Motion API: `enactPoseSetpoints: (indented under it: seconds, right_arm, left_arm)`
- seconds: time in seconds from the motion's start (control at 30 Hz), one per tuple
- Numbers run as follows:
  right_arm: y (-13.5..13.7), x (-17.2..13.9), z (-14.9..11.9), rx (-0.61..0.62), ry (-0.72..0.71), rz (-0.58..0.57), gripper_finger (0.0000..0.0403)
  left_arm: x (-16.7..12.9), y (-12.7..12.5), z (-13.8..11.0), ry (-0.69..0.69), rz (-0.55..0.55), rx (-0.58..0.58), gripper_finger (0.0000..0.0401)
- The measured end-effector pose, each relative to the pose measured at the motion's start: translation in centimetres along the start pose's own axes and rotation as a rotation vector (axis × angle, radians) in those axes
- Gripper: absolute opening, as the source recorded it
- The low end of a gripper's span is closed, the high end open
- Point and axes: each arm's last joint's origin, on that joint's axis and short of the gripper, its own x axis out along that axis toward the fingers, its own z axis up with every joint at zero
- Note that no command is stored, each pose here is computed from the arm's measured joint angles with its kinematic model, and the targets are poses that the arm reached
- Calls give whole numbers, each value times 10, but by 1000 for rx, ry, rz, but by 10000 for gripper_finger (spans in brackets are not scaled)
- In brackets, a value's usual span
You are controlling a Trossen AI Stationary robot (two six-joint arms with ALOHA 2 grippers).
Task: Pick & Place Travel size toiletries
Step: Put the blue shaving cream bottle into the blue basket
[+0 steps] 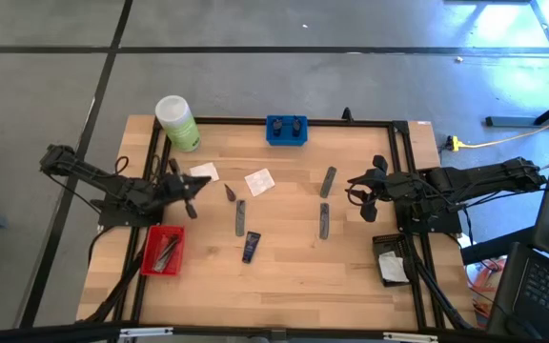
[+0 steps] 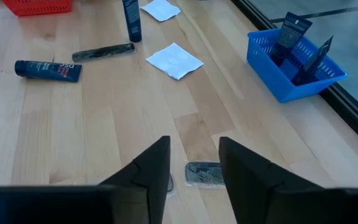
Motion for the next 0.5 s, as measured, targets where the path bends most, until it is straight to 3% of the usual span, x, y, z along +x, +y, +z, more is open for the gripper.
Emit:
enactPoseSetpoints:
  seconds: [0.23,0.37,0.5]
  right_arm:
    - [0,0,0,0,0,0,151]
    - [0,0,0,0,0,0,155]
    - [0,0,0,0,0,-1,160]
  left_arm:
    - [1,2,1,-9,50,-8,12]
    - [1,1,4,-26,14,-32,13]
    - [1,-2,6,-41,-96,-157,9]
